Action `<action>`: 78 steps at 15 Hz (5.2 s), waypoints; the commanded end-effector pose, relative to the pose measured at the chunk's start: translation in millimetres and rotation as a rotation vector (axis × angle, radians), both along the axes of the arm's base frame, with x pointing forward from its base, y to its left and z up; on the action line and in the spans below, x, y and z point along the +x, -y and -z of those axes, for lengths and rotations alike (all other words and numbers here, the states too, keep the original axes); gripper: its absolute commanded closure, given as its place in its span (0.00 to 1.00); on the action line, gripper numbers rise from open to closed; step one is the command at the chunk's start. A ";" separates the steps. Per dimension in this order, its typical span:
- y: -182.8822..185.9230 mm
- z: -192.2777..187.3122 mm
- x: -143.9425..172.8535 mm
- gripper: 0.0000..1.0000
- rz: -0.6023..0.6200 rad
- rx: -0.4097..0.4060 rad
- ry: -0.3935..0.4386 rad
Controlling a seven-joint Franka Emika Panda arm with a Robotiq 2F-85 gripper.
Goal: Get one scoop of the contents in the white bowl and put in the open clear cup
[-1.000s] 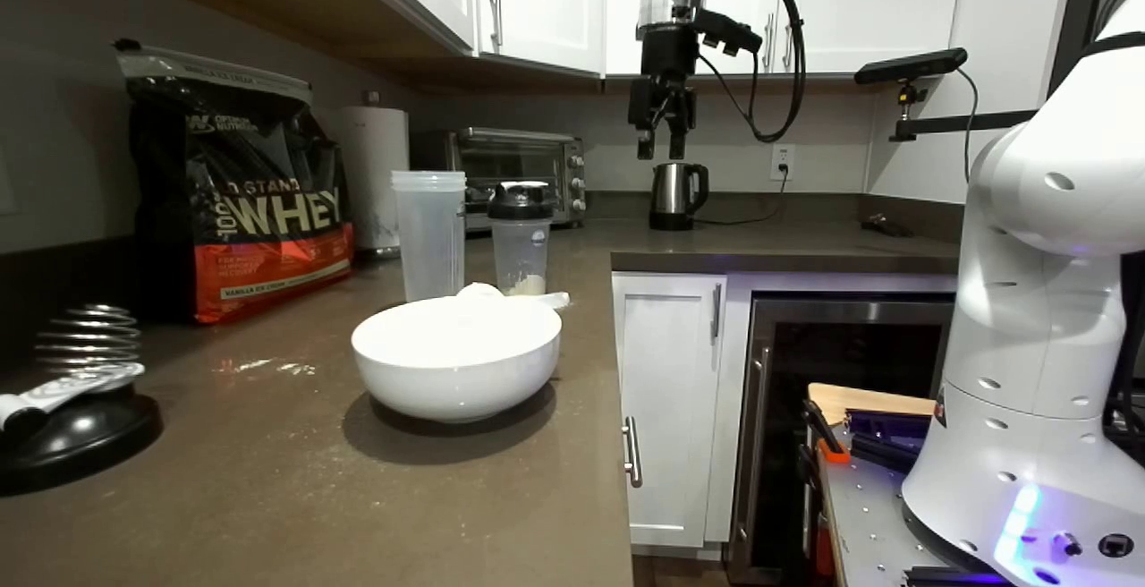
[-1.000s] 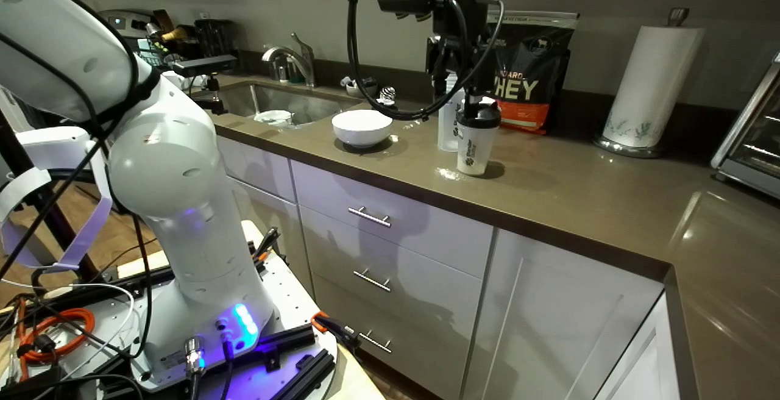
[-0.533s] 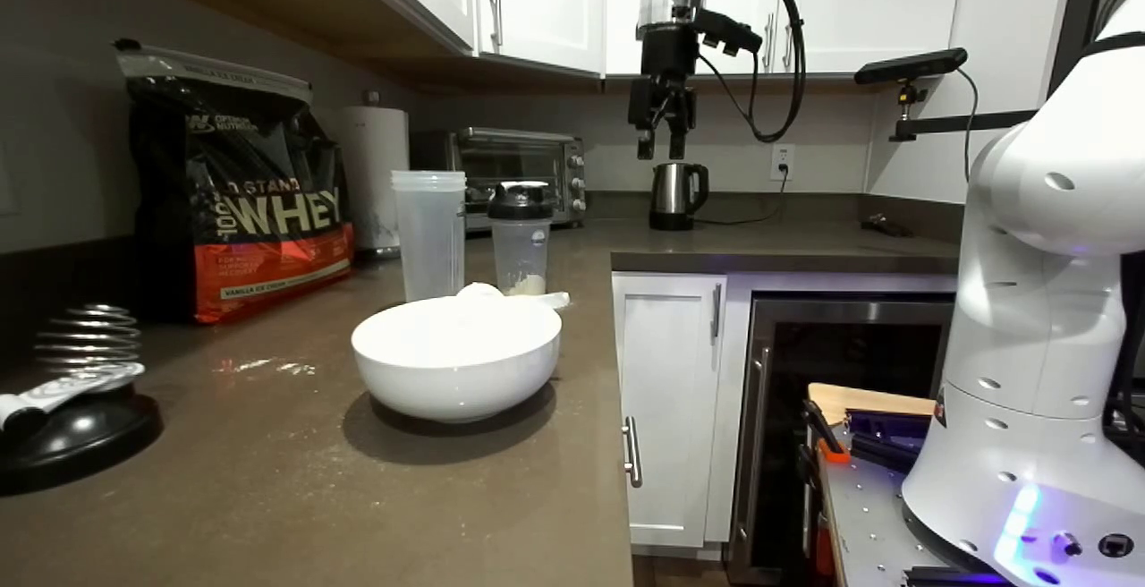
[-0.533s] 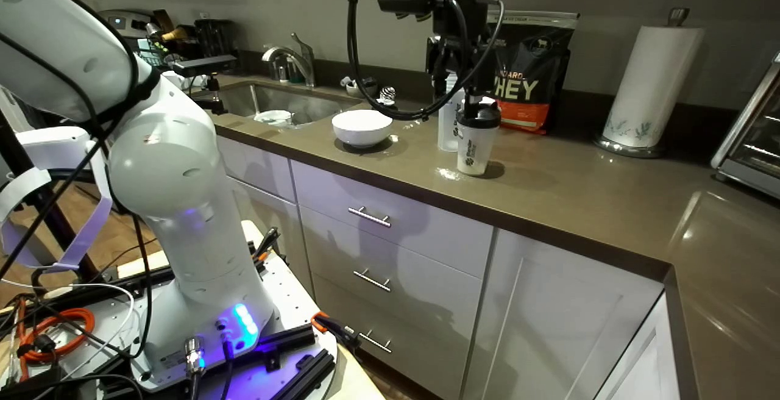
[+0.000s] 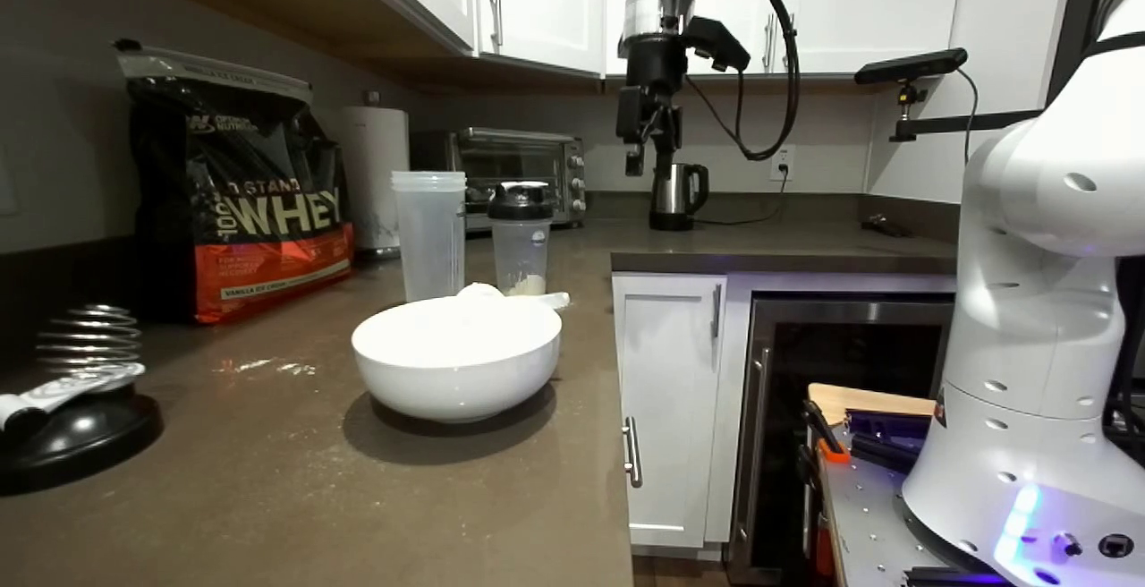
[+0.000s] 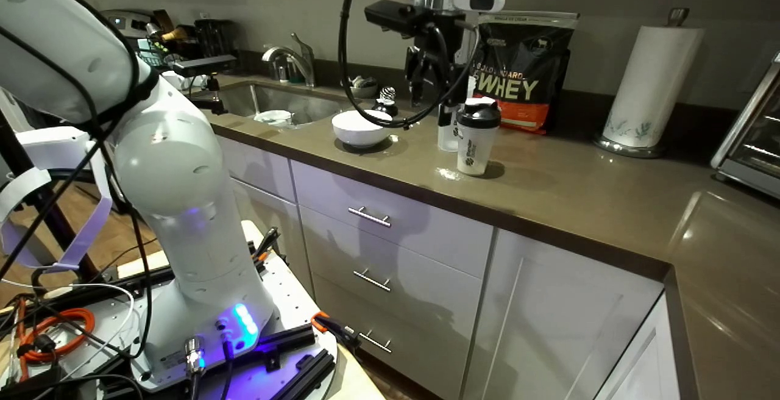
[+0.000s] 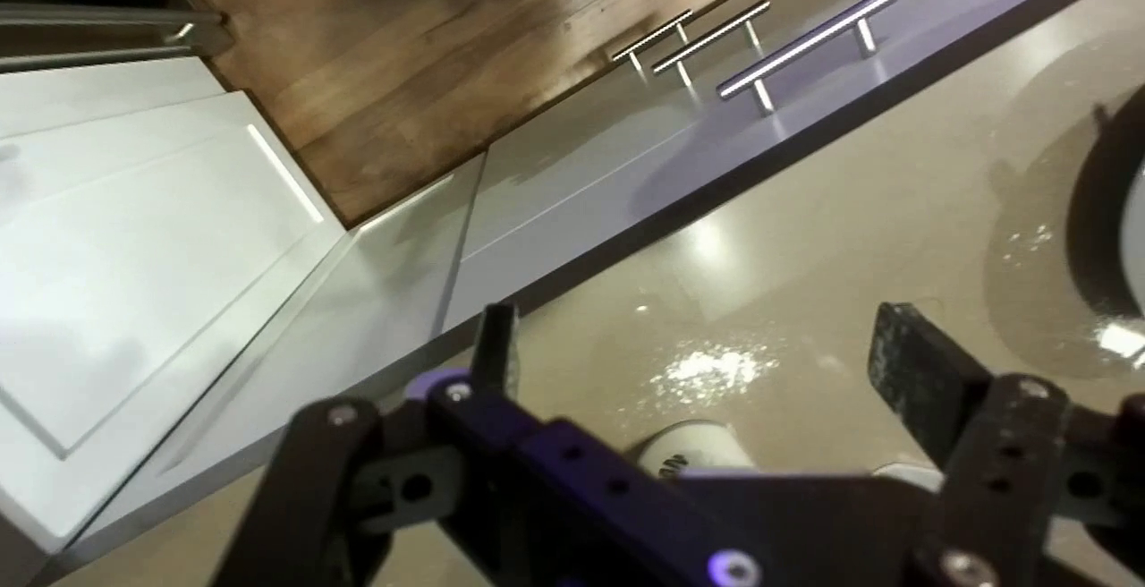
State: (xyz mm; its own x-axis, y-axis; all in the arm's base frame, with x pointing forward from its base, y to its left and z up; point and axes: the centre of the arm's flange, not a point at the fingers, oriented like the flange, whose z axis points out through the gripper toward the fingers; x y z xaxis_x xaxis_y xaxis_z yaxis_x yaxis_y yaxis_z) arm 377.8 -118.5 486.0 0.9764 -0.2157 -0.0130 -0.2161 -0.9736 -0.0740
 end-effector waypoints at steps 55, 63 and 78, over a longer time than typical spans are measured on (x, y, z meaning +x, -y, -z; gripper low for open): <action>-235.4 98.8 101.7 0.43 -0.706 0.391 -0.210; -237.8 103.9 100.2 0.54 -0.708 0.394 -0.222; -245.8 108.0 90.8 0.42 -0.704 0.376 -0.221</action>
